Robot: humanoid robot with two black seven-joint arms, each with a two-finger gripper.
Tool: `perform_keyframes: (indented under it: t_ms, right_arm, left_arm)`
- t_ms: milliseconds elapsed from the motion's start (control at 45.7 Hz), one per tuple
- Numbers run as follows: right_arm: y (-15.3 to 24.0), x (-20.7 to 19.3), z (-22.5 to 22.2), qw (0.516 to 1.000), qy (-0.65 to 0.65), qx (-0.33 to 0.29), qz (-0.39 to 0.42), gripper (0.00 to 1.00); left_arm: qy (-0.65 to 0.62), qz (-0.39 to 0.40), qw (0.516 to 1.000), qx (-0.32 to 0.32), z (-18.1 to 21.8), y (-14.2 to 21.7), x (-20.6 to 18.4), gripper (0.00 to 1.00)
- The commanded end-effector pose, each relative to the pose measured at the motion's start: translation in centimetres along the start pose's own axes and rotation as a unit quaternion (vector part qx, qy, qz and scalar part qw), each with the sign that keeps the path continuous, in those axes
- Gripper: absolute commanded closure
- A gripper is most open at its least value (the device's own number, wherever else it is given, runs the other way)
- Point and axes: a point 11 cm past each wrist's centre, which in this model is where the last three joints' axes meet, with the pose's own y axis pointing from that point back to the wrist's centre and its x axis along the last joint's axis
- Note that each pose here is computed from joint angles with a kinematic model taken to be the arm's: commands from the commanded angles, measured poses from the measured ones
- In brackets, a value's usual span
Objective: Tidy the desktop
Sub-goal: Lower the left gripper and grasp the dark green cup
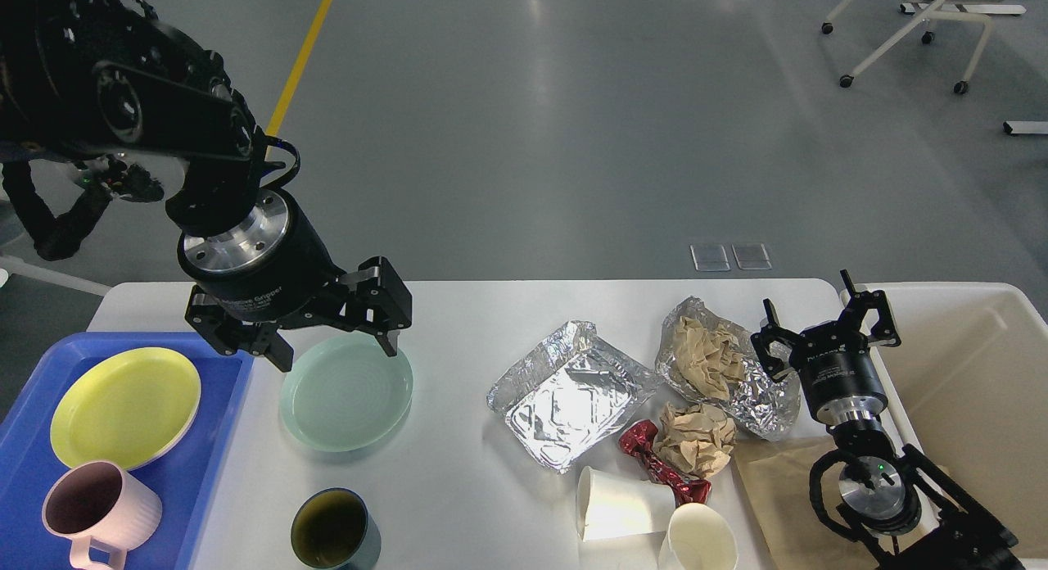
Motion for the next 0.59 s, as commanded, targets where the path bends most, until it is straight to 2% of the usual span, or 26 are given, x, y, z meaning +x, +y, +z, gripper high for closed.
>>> perform_keyframes:
  t_ms: [0, 109, 372, 569]
  right_arm:
    - [0.0, 0.0, 0.0, 1.000, 0.000, 0.000, 0.000, 0.00]
    - [0.0, 0.0, 0.0, 1.000, 0.000, 0.000, 0.000, 0.00]
    - [0.0, 0.0, 0.0, 1.000, 0.000, 0.000, 0.000, 0.00]
    - [0.0, 0.0, 0.0, 1.000, 0.000, 0.000, 0.000, 0.00]
  left_arm:
    - [-0.024, -0.047, 0.999, 0.011, -2.0, -3.0, -0.6, 0.04]
    - [-0.039, -0.071, 0.996, 0.025, -4.2, -6.6, -1.3, 0.05]
    - [-0.069, -0.041, 0.996, 0.049, -9.4, -13.5, -1.8, 0.07]
    - [-0.106, -0.075, 0.990, 0.062, -11.1, -16.7, -3.8, 0.08]
